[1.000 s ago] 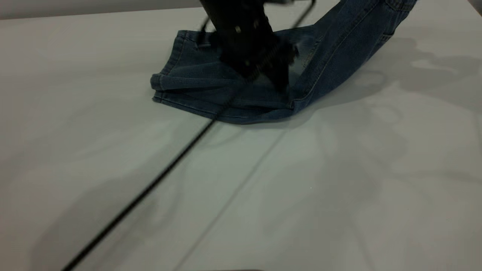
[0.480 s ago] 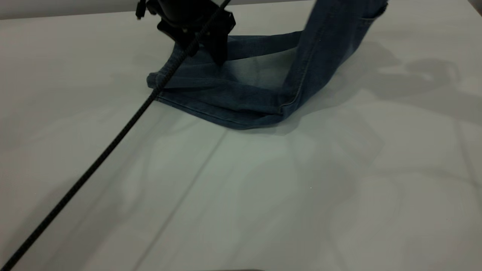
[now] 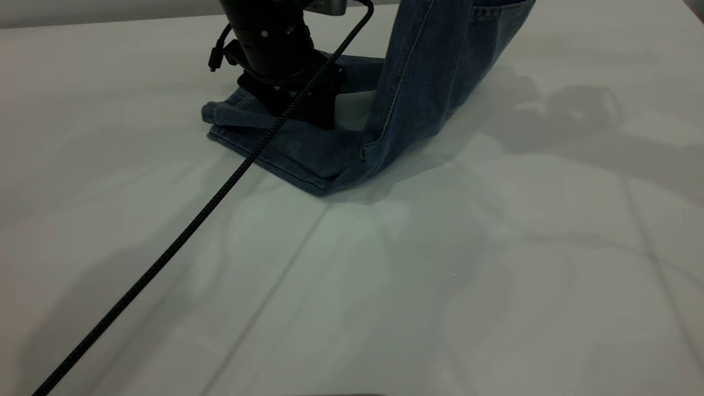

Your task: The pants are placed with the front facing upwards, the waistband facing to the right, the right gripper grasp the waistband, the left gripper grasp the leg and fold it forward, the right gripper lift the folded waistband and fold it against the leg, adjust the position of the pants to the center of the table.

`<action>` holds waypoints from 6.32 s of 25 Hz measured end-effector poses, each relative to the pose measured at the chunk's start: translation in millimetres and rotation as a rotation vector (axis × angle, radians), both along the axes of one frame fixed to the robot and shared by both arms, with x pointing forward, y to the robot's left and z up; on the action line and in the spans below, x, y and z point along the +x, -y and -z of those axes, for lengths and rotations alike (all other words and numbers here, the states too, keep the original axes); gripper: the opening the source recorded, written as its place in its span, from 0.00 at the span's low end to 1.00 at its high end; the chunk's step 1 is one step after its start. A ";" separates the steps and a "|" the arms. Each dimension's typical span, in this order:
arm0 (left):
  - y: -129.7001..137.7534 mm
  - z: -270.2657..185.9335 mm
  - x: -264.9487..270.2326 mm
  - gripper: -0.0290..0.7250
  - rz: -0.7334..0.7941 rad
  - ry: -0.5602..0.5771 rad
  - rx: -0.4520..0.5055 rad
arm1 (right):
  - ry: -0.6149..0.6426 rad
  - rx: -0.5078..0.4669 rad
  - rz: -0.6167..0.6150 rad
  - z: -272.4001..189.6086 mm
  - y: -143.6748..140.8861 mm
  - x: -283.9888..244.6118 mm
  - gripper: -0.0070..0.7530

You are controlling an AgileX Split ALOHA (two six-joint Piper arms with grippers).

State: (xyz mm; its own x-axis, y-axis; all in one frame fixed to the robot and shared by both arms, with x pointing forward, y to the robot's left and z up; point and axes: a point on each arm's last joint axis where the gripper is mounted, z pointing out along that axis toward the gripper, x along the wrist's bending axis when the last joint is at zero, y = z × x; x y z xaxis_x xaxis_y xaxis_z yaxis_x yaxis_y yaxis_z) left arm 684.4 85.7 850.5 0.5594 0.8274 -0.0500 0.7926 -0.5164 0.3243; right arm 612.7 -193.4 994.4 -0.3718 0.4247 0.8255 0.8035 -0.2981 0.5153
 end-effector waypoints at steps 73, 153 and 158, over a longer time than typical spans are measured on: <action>-68.6 -258.7 -34.1 0.66 -0.060 0.386 -0.176 | 0.014 -0.149 -0.277 68.7 -145.2 -9.2 0.10; -69.4 -256.0 -37.7 0.65 -0.079 0.330 -0.171 | -0.872 -0.510 0.230 117.6 -216.1 42.1 0.70; -69.5 -255.4 -38.5 0.65 -0.079 0.319 -0.169 | -0.944 -0.543 0.260 152.4 -214.0 40.5 0.70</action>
State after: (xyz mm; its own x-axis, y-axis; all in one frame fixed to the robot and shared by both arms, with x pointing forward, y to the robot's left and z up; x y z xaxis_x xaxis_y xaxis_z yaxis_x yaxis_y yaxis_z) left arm 646.0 155.2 1106.0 0.5033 0.8638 -0.0229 0.6731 -0.3753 0.6373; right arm 653.2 20.5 842.0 0.4579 0.7879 0.4117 0.8872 -0.4346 -0.1550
